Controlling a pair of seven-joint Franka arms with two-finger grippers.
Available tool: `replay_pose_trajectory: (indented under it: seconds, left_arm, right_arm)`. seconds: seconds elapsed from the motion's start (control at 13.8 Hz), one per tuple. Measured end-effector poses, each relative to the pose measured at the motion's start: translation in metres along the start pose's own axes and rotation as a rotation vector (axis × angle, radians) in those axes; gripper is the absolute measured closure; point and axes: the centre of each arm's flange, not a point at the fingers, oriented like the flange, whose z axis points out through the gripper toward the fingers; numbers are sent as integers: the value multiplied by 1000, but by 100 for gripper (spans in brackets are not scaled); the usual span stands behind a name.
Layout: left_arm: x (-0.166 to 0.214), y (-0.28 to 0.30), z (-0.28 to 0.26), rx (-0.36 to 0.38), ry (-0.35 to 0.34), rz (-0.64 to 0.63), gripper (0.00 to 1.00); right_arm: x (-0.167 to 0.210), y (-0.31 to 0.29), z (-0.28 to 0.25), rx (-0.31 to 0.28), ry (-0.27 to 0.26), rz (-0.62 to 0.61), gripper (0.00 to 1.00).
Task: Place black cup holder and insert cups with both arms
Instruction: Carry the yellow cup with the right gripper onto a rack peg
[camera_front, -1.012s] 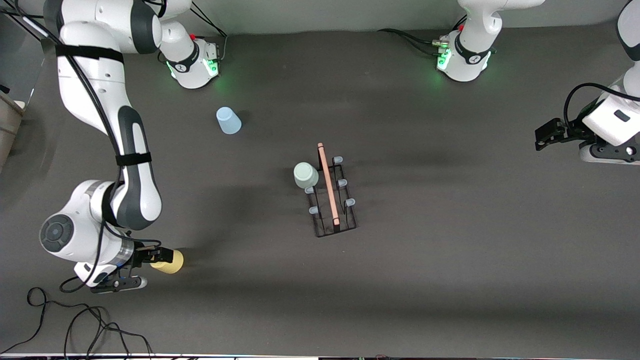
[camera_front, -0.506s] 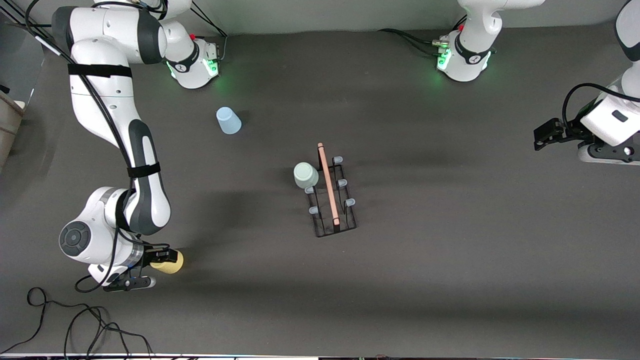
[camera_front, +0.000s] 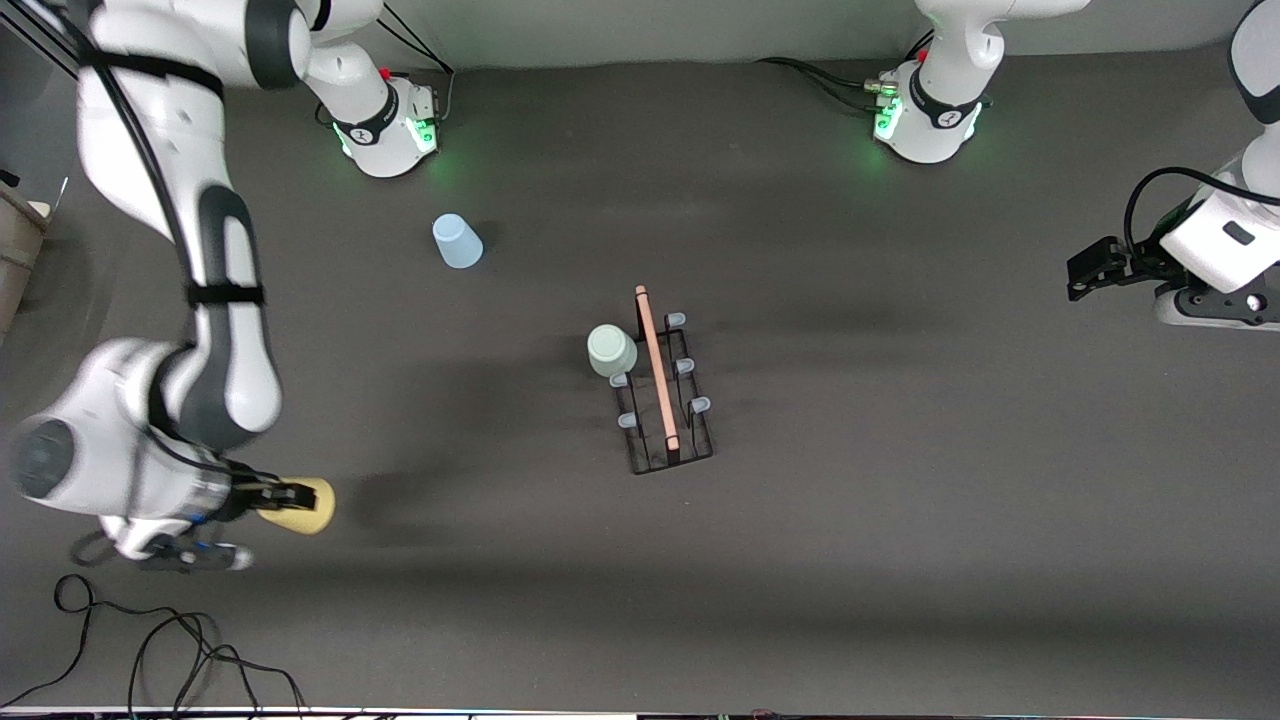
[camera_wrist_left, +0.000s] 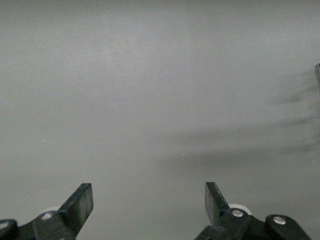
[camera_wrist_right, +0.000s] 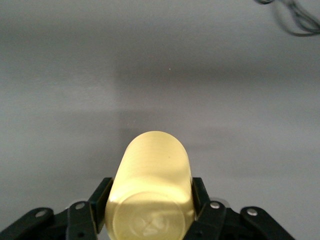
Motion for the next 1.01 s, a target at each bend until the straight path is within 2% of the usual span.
replay_pose_trajectory:
  seconds: [0.14,0.36,0.65,0.87,1.01]
  left_arm:
    - [0,0,0,0,-1,0,0]
    - [0,0,0,0,-1,-1,0]
    - [0,-1,1,0,-1,-1,0]
    - [0,-1,1,0,-1,-1,0]
    - [0,-1,1,0,-1,-2,0]
  right_arm:
    - [-26,-20,-70,-23,-16,79,32]
    - [-66,-75,-132,-3,-51,269,32]
    - [-107,-211,-132,-30,-65,581,32]
    - [-126,-314,-118,-35,-17,796,32]
    - [-131,-371,-103,-7,36,896,32]
